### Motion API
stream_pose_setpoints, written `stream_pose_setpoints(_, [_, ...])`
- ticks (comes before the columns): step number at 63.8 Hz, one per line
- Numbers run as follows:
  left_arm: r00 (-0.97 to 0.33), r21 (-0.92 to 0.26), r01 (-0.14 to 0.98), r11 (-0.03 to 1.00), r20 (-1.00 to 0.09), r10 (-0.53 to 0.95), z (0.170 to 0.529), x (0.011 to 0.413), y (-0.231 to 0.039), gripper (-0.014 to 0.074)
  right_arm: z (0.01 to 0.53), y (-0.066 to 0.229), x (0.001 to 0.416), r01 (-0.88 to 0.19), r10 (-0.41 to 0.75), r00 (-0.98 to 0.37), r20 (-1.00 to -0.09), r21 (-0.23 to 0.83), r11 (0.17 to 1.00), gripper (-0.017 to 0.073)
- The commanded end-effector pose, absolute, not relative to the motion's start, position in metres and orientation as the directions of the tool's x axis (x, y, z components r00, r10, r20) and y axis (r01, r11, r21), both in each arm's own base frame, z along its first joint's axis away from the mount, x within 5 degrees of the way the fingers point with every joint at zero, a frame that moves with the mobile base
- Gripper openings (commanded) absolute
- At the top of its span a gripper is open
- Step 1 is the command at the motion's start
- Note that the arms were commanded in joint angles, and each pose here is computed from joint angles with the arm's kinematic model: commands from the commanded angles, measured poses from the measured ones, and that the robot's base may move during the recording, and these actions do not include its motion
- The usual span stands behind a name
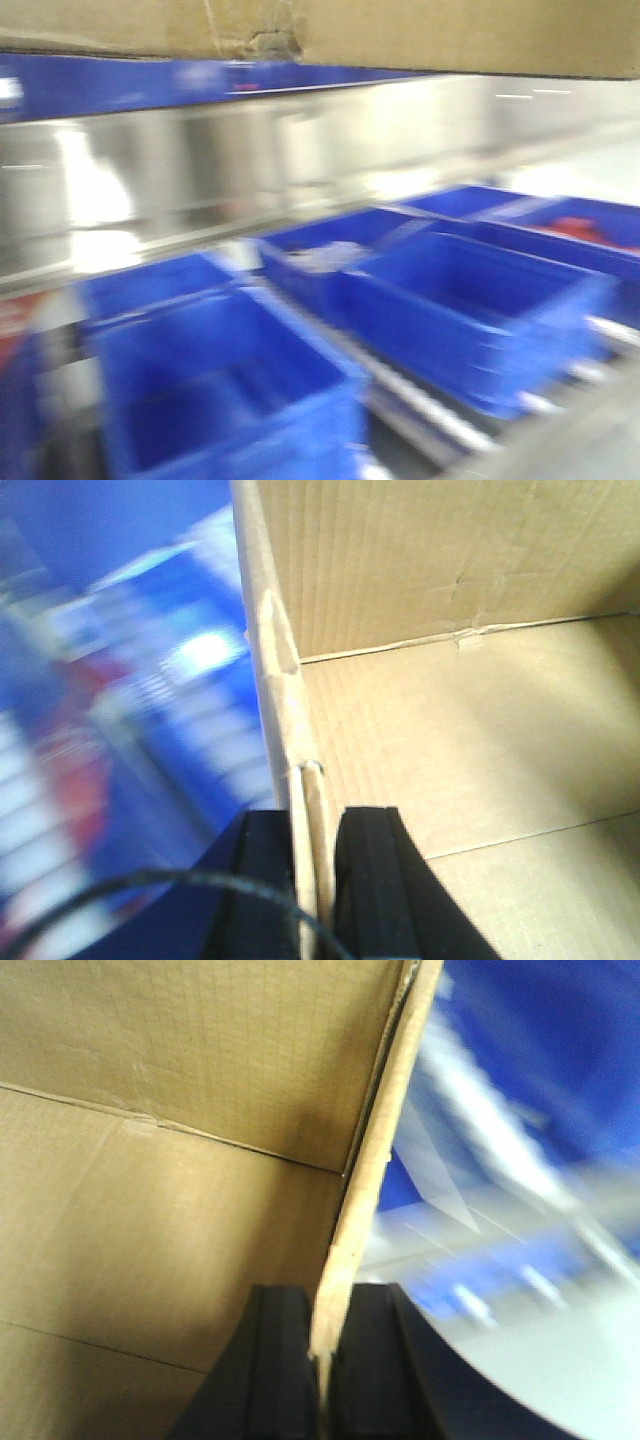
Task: Grab carton from right shelf to conveyor
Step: 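Hold the carton with both grippers while the base turns toward the conveyor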
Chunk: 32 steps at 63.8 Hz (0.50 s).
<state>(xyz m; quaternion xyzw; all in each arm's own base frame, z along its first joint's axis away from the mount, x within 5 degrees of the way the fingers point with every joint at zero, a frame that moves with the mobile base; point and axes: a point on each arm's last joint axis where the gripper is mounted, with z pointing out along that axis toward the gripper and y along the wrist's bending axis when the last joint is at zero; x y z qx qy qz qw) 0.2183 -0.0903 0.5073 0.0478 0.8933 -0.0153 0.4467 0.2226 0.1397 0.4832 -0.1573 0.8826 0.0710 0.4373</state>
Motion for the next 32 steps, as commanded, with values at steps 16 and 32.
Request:
stream_pose_setpoints(16, [-0.548, -0.046, 0.163, 0.986, -0.835, 0.052, 0.5154, 0.2142, -0.0970, -0.0018, 0.4893, 0.1430, 0.2228, -0.368, -0.204, -0.513, -0.834, -0.001, 0.930, -0.0069])
stream_pose_setpoints(32, [-0.548, -0.046, 0.163, 0.986, -0.835, 0.052, 0.5154, 0.2142, -0.0970, -0.0018, 0.4893, 0.1430, 0.2228, -0.368, -0.204, -0.513, -0.834, -0.001, 0.930, -0.0069])
